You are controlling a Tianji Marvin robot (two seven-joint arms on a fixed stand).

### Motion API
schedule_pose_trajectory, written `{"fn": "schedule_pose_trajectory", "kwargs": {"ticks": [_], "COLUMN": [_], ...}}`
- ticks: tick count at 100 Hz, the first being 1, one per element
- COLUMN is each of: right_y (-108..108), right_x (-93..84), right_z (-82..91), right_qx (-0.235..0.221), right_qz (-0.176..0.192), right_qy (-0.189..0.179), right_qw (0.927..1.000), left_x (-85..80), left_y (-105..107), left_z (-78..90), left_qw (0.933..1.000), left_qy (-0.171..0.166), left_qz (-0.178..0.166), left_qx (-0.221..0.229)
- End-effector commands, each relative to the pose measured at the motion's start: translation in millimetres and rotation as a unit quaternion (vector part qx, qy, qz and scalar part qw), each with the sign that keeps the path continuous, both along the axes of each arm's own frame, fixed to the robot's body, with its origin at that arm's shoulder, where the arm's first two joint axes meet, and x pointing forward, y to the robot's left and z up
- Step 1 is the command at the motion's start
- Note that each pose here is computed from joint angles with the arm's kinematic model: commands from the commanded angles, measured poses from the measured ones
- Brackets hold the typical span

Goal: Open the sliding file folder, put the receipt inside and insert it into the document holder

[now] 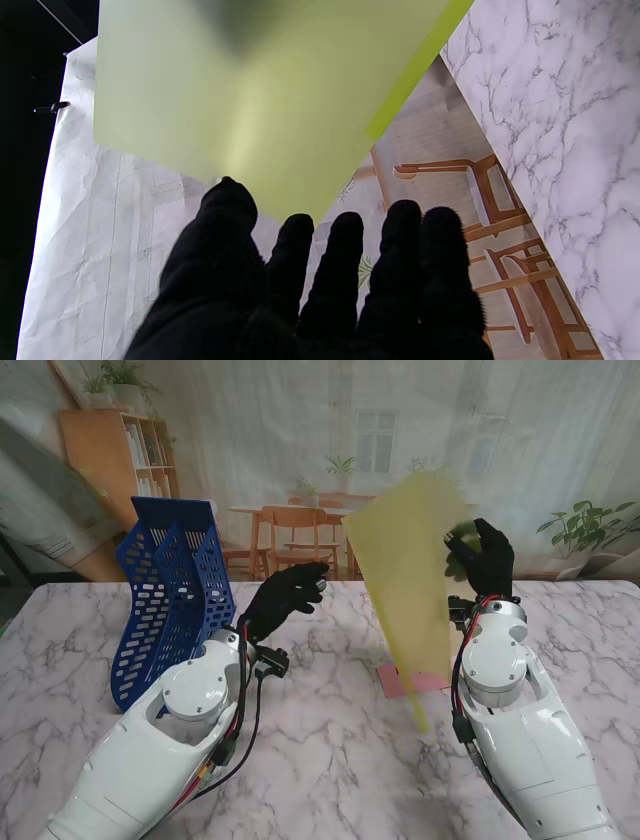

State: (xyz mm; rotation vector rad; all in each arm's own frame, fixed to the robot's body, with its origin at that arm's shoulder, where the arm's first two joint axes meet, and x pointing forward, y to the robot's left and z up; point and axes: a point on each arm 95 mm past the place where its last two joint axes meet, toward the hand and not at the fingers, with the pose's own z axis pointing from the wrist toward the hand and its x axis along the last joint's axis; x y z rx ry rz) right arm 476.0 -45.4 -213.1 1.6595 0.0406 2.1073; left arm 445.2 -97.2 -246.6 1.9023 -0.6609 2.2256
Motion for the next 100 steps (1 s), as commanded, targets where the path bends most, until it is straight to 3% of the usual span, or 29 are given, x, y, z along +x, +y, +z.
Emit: {"fn": "schedule_pose_trajectory", "kwargs": {"ticks": [1, 31, 51, 71, 100], "right_y": [2, 10, 13, 5, -5], "right_x": [2.6, 8.8, 8.5, 6.4, 8.8], "right_z": [10.5, 15.6, 15.4, -10.1, -51.5], "right_qx": [0.011, 0.026, 0.028, 0.032, 0.051], "right_qz": [-0.007, -0.042, -0.045, -0.075, -0.133], "right_qy": [-0.005, 0.034, 0.051, 0.082, 0.123], "right_qw": [0.9999, 0.9982, 0.9973, 0.9933, 0.9821], "left_x": [-2.6, -4.0, -5.0, -6.7, -6.0], "left_y": [0, 11, 16, 17, 10], "left_z": [-1.7, 1.0, 2.9, 0.8, -0.6], "left_qw": [1.0, 0.9999, 0.9998, 0.9997, 0.9992], "left_qy": [-0.001, -0.009, -0.012, -0.007, -0.001], "left_qz": [-0.005, -0.005, -0.01, -0.015, -0.025], "left_qx": [0.001, 0.008, 0.014, 0.02, 0.031]}}
